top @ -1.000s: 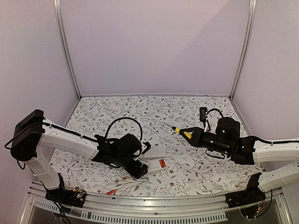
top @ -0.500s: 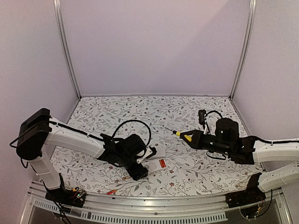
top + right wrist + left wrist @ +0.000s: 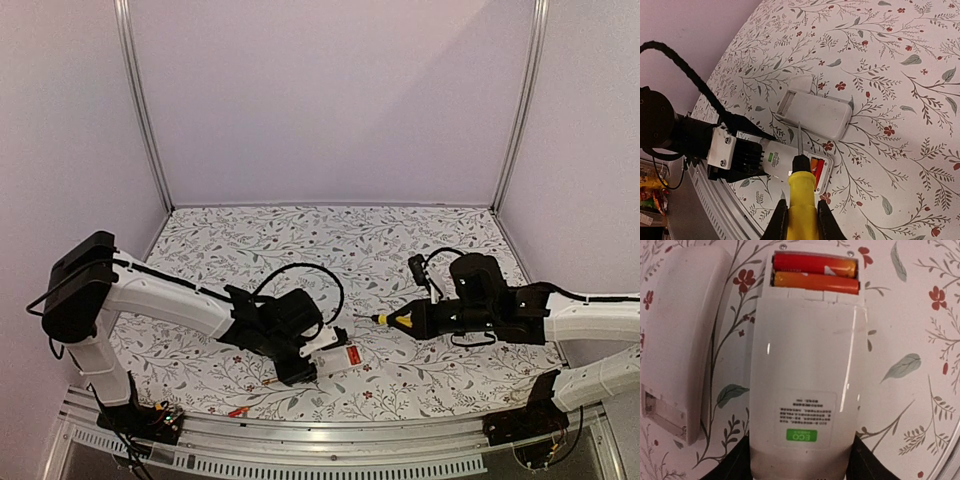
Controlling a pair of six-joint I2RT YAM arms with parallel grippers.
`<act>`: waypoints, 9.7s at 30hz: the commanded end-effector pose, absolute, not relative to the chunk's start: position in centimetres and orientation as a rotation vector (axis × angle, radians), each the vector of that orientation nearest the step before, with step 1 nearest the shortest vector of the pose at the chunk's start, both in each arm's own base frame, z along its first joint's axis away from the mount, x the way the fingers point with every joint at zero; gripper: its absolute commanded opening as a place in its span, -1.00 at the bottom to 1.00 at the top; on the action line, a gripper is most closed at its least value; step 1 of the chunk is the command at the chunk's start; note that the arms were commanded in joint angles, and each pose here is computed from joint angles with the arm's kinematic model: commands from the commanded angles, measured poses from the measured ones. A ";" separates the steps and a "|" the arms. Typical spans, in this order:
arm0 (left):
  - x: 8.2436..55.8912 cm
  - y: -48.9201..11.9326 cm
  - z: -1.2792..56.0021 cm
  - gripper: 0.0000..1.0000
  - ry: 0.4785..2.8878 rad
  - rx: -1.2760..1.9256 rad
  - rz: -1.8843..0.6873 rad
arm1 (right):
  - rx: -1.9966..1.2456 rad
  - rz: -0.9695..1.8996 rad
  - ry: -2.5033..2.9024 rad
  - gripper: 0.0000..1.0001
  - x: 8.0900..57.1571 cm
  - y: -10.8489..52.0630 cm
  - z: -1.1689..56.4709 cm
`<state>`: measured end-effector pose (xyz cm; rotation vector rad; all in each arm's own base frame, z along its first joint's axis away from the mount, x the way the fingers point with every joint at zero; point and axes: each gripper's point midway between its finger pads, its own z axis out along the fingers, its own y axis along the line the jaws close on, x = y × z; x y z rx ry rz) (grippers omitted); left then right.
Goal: Unload the batteries from the remote control
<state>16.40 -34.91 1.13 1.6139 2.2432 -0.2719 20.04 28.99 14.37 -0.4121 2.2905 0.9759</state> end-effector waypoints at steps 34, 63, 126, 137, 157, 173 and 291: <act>10.0 -33.9 -0.7 -0.39 1.959 2.069 -0.288 | -0.954 0.750 2.560 -1.00 13.0 28.8 11.2; 10.5 -33.7 -1.0 -0.44 1.969 2.057 -0.244 | -0.985 0.690 2.578 -1.00 12.3 28.0 10.5; 16.5 -32.0 0.1 0.45 1.951 1.852 0.164 | -0.879 0.672 2.608 -1.00 14.0 28.5 12.6; 20.1 -31.6 1.9 0.57 1.981 1.675 0.253 | -0.867 0.711 2.579 -1.00 14.1 28.9 12.9; 22.9 -33.4 10.8 0.49 2.087 1.237 -0.174 | -0.854 0.743 2.644 -1.00 13.0 28.8 10.7; 18.6 -36.6 7.0 0.68 2.458 1.031 -0.596 | -0.854 0.749 2.671 -1.00 12.5 28.8 9.9; 16.2 -35.3 0.1 0.21 2.533 1.202 -0.203 | -0.790 0.782 2.714 -1.00 12.1 29.0 9.1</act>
